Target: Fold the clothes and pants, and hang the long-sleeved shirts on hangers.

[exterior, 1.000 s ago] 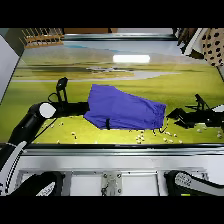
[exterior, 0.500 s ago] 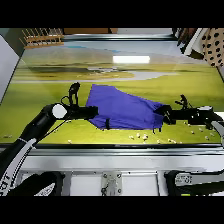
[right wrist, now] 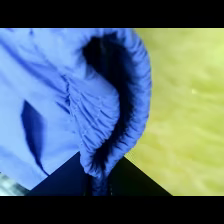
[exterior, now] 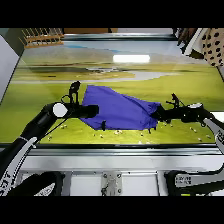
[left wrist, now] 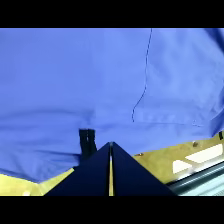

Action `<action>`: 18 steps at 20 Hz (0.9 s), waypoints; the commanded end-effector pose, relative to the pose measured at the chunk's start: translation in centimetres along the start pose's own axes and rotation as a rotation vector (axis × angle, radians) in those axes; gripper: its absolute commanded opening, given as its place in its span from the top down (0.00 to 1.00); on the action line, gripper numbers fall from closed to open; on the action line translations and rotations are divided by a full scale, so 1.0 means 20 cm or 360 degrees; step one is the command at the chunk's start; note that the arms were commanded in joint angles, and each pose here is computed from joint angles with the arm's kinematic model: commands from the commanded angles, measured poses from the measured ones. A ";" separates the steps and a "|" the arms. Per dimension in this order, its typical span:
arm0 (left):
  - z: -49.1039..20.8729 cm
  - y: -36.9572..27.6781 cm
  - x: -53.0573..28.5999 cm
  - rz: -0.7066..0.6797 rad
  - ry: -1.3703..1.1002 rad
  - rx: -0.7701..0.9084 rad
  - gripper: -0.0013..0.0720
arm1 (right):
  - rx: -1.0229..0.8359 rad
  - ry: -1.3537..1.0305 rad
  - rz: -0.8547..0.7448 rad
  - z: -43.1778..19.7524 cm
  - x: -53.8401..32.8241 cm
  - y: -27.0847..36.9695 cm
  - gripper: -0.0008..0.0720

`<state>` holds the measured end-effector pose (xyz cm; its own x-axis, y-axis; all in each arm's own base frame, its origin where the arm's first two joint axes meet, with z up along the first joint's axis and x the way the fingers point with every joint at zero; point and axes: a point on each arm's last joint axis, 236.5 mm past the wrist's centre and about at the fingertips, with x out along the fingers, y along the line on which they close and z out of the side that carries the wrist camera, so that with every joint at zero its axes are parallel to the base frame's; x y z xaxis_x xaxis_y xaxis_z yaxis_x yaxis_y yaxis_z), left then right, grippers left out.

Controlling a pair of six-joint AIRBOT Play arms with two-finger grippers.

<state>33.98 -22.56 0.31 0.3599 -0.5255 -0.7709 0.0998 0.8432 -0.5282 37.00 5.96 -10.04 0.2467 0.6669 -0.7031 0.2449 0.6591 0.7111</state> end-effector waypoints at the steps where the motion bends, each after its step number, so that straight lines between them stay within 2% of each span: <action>1: 0.10 -0.08 0.00 -0.0028 -0.0010 0.0063 0.98 | -0.0065 0.0156 -0.0234 -0.05 -0.20 -0.05 0.96; 4: 0.12 -0.20 0.16 -0.0055 0.0127 0.0197 0.98 | -0.0166 0.0215 -0.0487 -0.04 -0.42 -0.03 0.96; 11: -0.05 -0.61 0.75 -0.0165 0.0401 0.0491 0.98 | -0.0380 0.0278 -0.0764 -0.01 -0.63 0.33 0.96; 18: -0.37 -0.71 1.02 -0.0169 0.0668 0.0612 0.98 | -0.0620 0.0311 -0.0813 -0.10 -0.56 0.66 0.96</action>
<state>34.59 -44.55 -8.54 -0.0016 -0.5655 -0.8247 0.4567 0.7333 -0.5037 35.97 6.07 6.05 0.0155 0.2943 -0.9556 -0.0479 0.9548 0.2933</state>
